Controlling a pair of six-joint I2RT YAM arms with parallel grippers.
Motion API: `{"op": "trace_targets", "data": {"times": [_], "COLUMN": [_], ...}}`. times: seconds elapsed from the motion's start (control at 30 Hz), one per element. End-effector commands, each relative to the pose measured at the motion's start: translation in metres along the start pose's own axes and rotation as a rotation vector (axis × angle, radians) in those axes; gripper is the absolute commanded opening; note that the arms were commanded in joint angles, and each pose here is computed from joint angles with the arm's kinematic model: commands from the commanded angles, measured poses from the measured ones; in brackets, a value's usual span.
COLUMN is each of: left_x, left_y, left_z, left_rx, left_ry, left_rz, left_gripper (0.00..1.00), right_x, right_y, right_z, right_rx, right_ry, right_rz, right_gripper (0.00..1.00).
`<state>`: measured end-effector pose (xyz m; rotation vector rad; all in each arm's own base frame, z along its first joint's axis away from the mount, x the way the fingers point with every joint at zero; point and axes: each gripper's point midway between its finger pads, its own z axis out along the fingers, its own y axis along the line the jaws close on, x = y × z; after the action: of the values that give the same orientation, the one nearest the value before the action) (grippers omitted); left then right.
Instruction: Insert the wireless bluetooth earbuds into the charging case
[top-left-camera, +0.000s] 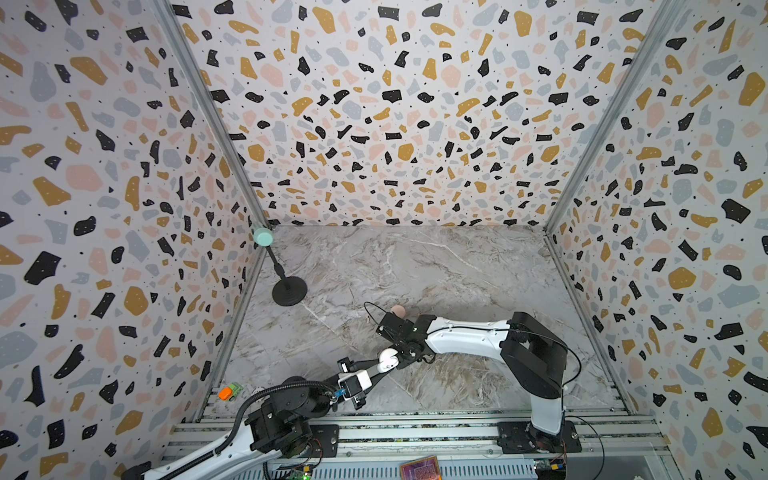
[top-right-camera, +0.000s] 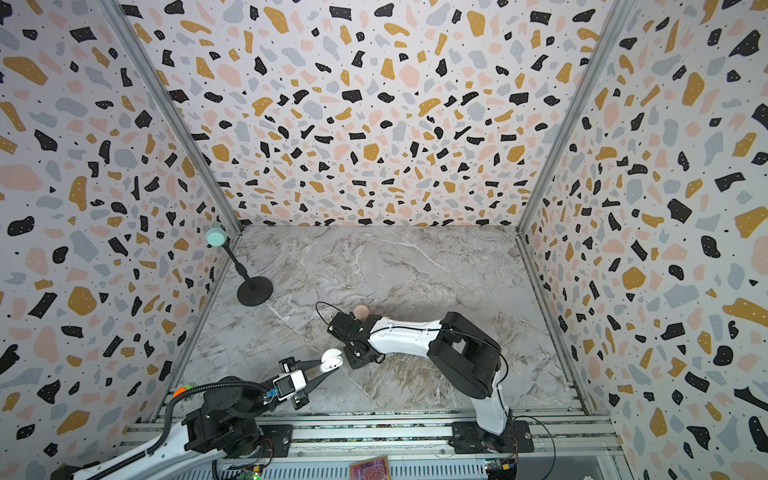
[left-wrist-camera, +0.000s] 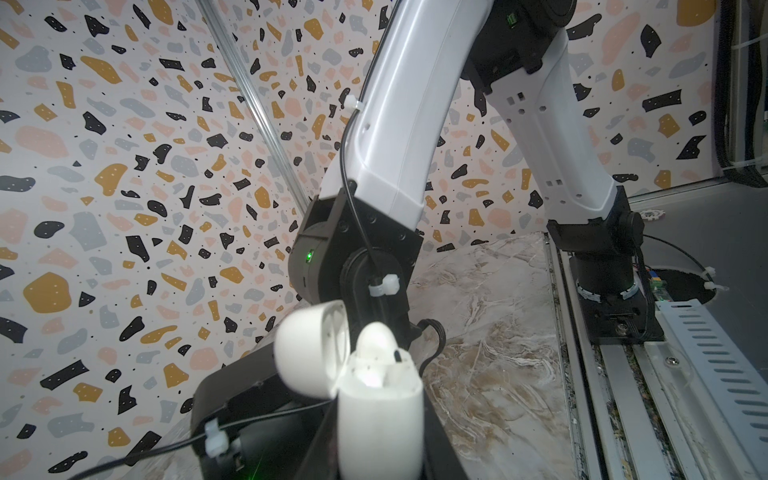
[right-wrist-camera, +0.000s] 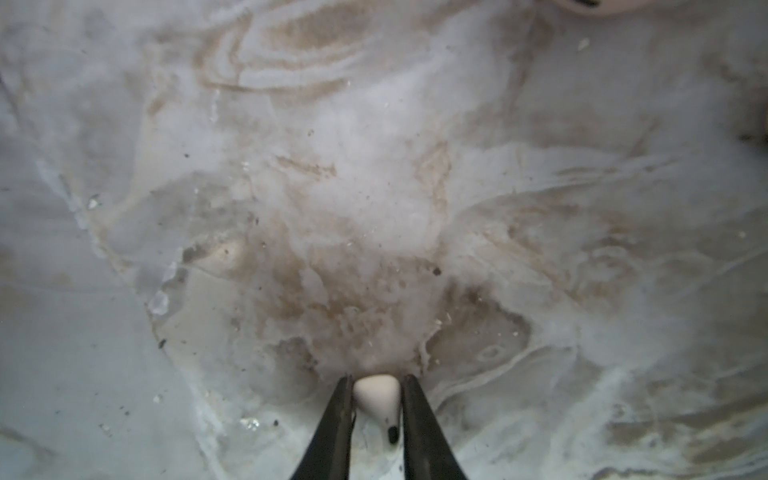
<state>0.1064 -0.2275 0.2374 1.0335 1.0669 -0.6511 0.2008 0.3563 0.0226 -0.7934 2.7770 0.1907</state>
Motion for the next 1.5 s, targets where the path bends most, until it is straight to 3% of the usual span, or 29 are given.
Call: {"op": "trace_targets", "data": {"times": [0.0,0.5,1.47], "left_x": [-0.005,-0.005,0.0], "left_y": [0.002,0.002,0.001], "left_z": [-0.001,0.0,0.003], "left_rx": [-0.013,-0.016,-0.008], "left_ry": [-0.03,-0.027,-0.006], "left_rz": [0.01,0.012,-0.003], "left_gripper": [0.0,0.0,0.0], "right_x": [0.031,0.018,-0.015], "right_y": [-0.015,-0.013,-0.022], "right_z": [0.015,-0.007,-0.09], "right_rx": [0.058,0.045,-0.065], "right_ry": [0.126,0.052,-0.272], "right_rz": [0.005,0.017,0.087], "right_gripper": [0.21,0.14,0.11]}}
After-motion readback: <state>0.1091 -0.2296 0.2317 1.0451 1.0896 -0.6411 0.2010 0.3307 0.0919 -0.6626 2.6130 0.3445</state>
